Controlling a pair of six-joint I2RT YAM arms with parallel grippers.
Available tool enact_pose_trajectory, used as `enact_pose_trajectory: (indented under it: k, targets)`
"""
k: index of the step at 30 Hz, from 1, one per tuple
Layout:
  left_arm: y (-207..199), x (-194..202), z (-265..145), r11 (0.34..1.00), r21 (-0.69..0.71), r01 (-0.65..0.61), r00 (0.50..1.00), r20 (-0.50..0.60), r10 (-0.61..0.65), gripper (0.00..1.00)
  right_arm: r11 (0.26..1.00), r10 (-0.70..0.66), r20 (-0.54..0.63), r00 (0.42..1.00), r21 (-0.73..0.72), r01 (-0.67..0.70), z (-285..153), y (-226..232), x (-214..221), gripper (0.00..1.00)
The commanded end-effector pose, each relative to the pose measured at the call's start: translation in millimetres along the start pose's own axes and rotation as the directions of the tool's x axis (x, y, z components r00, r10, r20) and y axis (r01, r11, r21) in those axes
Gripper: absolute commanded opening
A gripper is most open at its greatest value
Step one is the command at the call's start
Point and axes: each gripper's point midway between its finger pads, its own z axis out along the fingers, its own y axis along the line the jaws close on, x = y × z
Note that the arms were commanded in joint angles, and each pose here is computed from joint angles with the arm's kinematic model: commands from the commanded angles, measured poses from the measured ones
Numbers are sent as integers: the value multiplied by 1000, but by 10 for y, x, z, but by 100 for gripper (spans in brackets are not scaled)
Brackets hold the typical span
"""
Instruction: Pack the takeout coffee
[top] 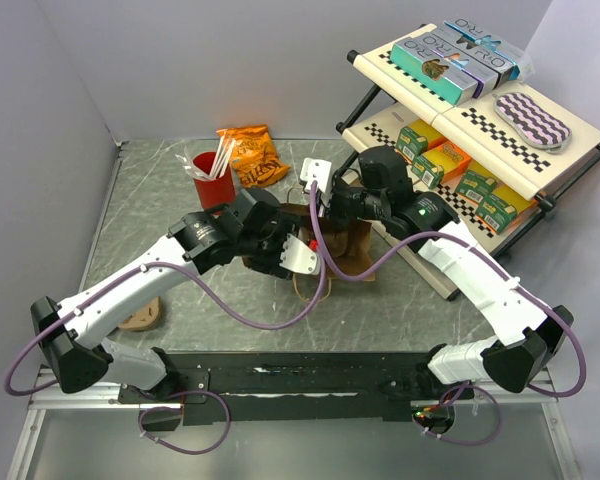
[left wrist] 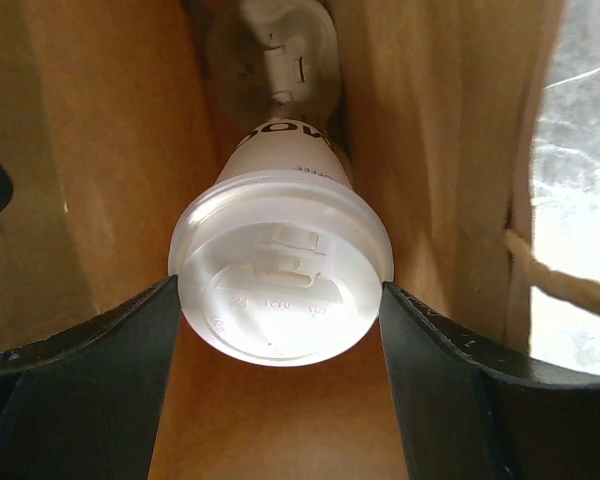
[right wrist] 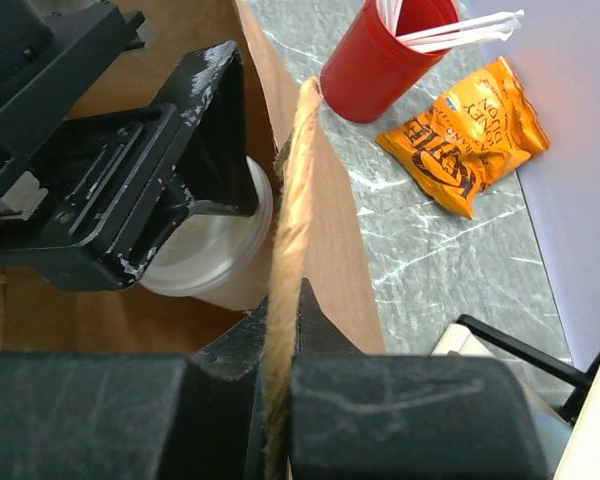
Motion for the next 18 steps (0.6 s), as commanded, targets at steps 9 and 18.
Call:
enact_pose_trajectory:
  k: [9, 18]
  targets:
    - [288, -199, -235, 982, -116, 147, 982, 135, -131, 1, 999, -49, 85, 995, 20, 47, -146, 5, -263, 0]
    - [294, -168, -29, 978, -89, 187, 978, 113, -177, 1, 998, -64, 94, 993, 12, 63, -181, 48, -319, 0]
